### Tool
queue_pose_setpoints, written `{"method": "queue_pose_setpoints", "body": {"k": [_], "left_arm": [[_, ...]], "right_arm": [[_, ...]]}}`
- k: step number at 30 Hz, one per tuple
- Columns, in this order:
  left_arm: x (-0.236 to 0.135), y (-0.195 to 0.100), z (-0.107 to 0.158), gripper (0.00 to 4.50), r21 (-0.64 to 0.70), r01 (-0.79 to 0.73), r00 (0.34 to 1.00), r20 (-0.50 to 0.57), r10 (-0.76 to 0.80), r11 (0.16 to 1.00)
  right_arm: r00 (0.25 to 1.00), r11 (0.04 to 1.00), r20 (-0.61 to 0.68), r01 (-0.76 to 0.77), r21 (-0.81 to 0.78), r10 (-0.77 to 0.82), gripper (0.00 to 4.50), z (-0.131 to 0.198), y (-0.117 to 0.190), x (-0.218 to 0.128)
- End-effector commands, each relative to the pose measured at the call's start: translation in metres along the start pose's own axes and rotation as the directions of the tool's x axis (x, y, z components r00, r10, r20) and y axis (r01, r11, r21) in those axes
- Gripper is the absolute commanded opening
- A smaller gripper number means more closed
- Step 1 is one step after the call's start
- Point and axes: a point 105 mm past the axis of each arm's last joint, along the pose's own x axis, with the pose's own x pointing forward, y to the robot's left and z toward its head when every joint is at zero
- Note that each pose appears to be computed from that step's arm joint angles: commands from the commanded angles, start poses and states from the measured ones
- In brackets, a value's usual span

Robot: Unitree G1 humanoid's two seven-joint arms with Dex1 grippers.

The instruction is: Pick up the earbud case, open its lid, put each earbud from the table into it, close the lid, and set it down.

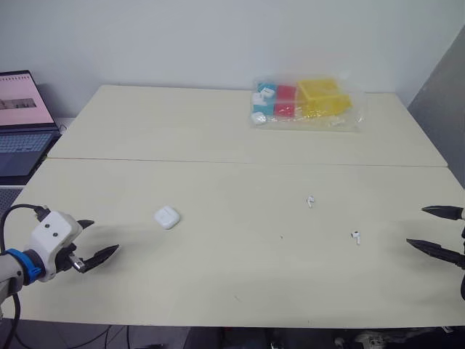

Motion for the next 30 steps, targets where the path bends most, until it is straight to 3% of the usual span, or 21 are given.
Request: {"method": "queue_pose_setpoints", "body": {"k": [1, 7, 11, 21, 30], "left_arm": [[-0.002, 0.005, 0.007, 4.50, -0.001, -0.017, 1.000, 0.022, 0.017, 1.000], [-0.003, 0.004, 0.007, 4.50, -0.032, 0.014, 0.999, 0.051, -0.012, 0.999], [-0.004, -0.003, 0.005, 4.50, 0.023, 0.041, 0.998, 0.054, -0.042, 0.999], [-0.004, -0.007, 0.001, 4.50, 0.011, 0.060, 0.997, 0.050, -0.061, 0.998], [-0.009, -0.010, 0.009, 4.50, -0.050, 0.090, 0.991, 0.100, -0.084, 0.995]], "right_arm": [[0.999, 0.999, 0.024, 0.033, -0.036, -0.032, 4.44, 0.011, -0.005, -0.005], [0.999, 0.998, 0.035, 0.039, -0.042, -0.037, 4.44, 0.014, -0.006, -0.004], [0.998, 0.998, 0.060, 0.040, -0.050, -0.037, 4.44, 0.022, -0.008, -0.002], [0.985, 0.989, 0.138, -0.089, -0.116, 0.105, 4.44, 0.056, 0.008, 0.013], [0.985, 0.983, 0.115, -0.110, -0.146, 0.128, 4.44, 0.054, 0.009, 0.012]]}}
